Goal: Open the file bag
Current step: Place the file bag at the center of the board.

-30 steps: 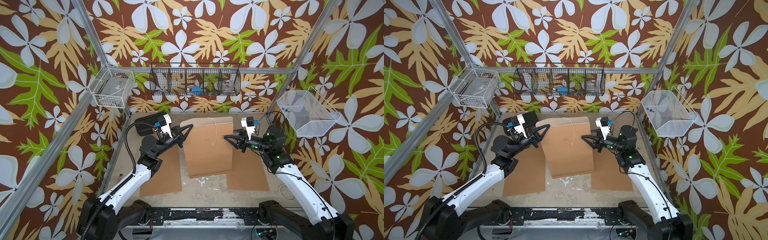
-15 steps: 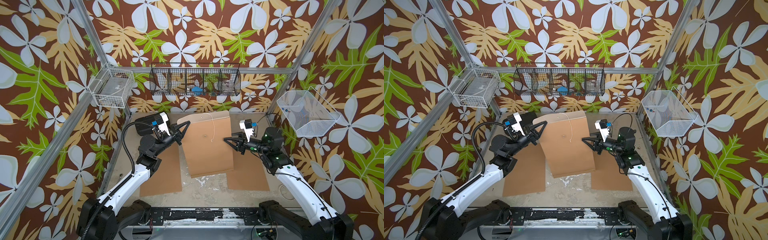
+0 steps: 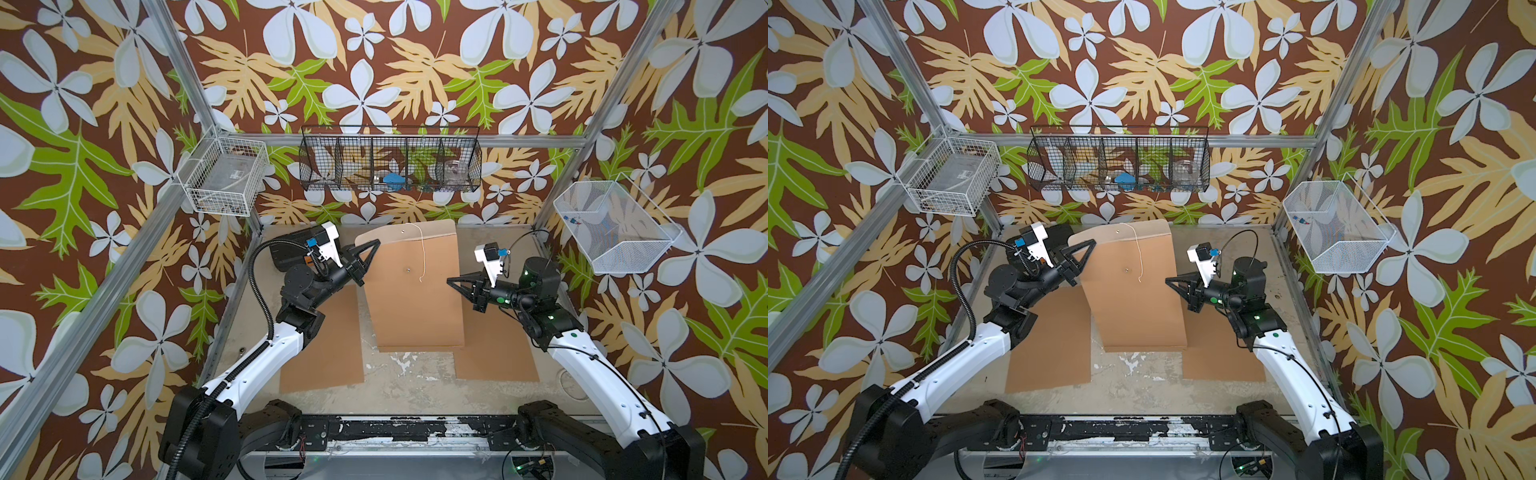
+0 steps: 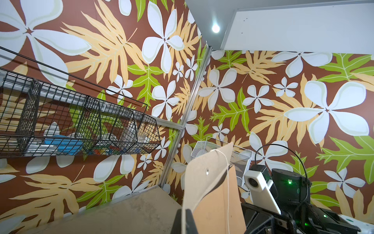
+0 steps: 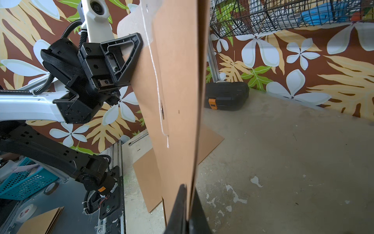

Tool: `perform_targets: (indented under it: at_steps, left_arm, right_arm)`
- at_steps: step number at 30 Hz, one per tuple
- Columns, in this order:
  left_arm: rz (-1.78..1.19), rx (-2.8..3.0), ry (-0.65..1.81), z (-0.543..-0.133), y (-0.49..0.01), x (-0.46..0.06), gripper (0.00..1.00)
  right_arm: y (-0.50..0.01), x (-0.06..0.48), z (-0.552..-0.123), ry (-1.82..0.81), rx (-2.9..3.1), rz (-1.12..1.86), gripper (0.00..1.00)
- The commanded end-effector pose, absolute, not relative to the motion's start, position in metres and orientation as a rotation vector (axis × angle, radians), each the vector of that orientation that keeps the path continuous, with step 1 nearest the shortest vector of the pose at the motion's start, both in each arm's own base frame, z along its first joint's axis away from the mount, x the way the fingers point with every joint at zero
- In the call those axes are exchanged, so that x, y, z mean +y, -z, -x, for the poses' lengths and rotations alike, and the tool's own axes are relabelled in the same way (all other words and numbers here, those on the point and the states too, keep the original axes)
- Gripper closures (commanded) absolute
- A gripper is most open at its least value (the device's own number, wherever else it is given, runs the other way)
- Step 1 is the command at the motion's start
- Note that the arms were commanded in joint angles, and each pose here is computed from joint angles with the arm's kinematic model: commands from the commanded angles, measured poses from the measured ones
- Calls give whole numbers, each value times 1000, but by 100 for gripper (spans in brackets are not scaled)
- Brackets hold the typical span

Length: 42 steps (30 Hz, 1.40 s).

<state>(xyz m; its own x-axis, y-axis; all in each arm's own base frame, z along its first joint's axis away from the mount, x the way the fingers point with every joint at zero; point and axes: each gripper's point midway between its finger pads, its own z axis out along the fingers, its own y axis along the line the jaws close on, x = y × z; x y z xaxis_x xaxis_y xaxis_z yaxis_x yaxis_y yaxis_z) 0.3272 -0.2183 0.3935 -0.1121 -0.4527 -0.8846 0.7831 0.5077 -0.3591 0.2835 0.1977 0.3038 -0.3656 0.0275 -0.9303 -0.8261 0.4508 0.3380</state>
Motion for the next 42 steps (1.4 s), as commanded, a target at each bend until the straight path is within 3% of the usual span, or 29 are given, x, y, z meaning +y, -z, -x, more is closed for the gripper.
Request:
perform_targets:
  at_steps: [1,12,23,42]
  left_arm:
    - [-325,1253,1080,-326,-405,-216,99]
    - [-248,1311,999,-337,-388,-201,69]
    - [-149,1347,807,-325,-387,-164,53]
    - [-117,1370,795,-308,-375,-152,48]
  right_arm:
    - [-298,195,-289,-1045,1737,662,100]
    - [-280,192,-301,-1040,1836,598,100]
    - [-227,181,-327,-960,2049,441,100]
    - [-151,182,-340,-974,2261,377,100]
